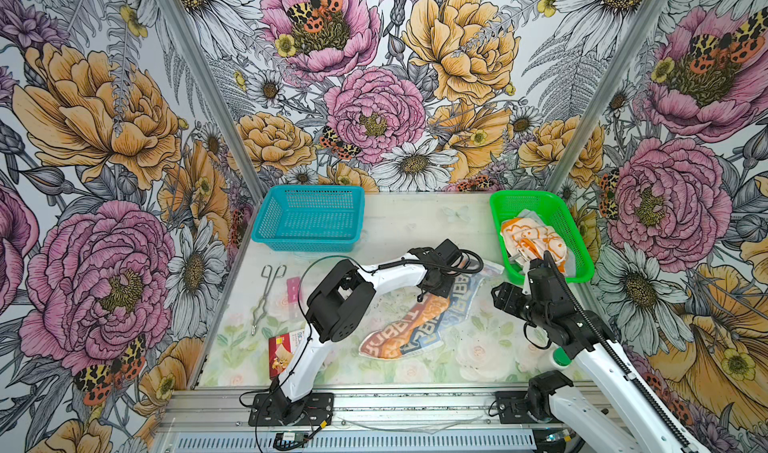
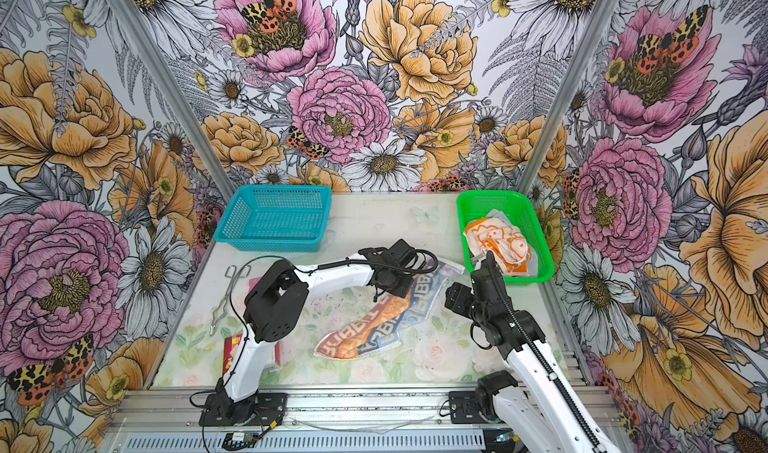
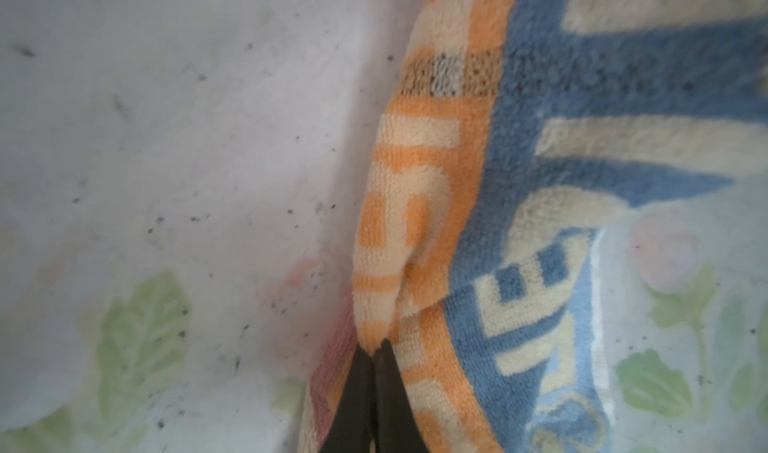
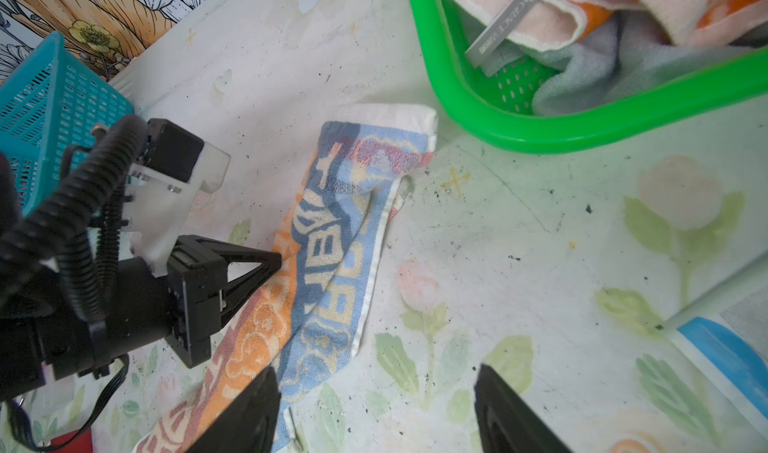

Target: Fold and stack the towels

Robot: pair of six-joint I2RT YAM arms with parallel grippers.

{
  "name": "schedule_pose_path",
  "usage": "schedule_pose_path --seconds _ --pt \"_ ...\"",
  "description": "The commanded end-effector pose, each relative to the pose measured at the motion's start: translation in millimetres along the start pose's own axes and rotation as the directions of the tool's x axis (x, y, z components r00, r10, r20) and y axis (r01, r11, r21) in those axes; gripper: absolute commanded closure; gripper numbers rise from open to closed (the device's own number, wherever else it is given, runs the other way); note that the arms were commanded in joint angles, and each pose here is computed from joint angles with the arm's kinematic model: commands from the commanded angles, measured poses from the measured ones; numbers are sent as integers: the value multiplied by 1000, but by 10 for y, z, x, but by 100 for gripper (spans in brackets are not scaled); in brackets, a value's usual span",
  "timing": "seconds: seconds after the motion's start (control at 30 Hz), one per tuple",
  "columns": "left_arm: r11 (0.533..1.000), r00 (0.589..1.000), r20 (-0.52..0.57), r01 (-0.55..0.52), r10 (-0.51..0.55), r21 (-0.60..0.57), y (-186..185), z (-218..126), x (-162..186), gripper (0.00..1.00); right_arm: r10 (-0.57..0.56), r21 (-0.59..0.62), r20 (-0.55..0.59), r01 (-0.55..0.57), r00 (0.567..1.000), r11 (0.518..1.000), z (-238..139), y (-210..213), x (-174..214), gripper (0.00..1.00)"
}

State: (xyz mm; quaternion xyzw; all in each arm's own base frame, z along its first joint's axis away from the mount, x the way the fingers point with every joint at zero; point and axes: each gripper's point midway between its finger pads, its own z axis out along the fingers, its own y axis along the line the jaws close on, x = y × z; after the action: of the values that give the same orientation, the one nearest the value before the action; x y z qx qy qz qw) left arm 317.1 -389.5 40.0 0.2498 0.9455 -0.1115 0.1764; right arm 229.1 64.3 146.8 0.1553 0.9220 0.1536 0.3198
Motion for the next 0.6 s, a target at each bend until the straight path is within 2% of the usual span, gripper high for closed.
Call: schedule_pose_path --seconds 0.0,0.1,0.13,0.23,0.33,0.47,0.57 --pt "994 994 106 49 -39 -97 299 -516 -73 100 -21 7 -15 21 1000 1000 32 -1 -10 24" --pt "994 994 99 57 -48 -91 332 -717 200 100 -29 7 -19 29 999 1000 71 22 -40 24" --pt "997 992 117 61 -54 -53 264 -881 240 100 -32 -4 -19 32 999 999 97 51 -56 24" --pt "999 998 36 49 -50 15 85 -829 605 100 -45 -53 -50 42 998 998 245 190 -89 24" --pt "999 999 -24 45 -45 -2 23 -691 871 100 -66 -106 -72 58 995 993 485 355 -166 24" --pt "997 996 -55 72 -74 -39 80 -581 1000 98 -64 -223 -82 44 995 974 810 653 -286 24" --pt "997 995 -70 68 -69 -23 44 -559 1038 91 -81 -287 -92 51 992 957 1015 866 -394 25"
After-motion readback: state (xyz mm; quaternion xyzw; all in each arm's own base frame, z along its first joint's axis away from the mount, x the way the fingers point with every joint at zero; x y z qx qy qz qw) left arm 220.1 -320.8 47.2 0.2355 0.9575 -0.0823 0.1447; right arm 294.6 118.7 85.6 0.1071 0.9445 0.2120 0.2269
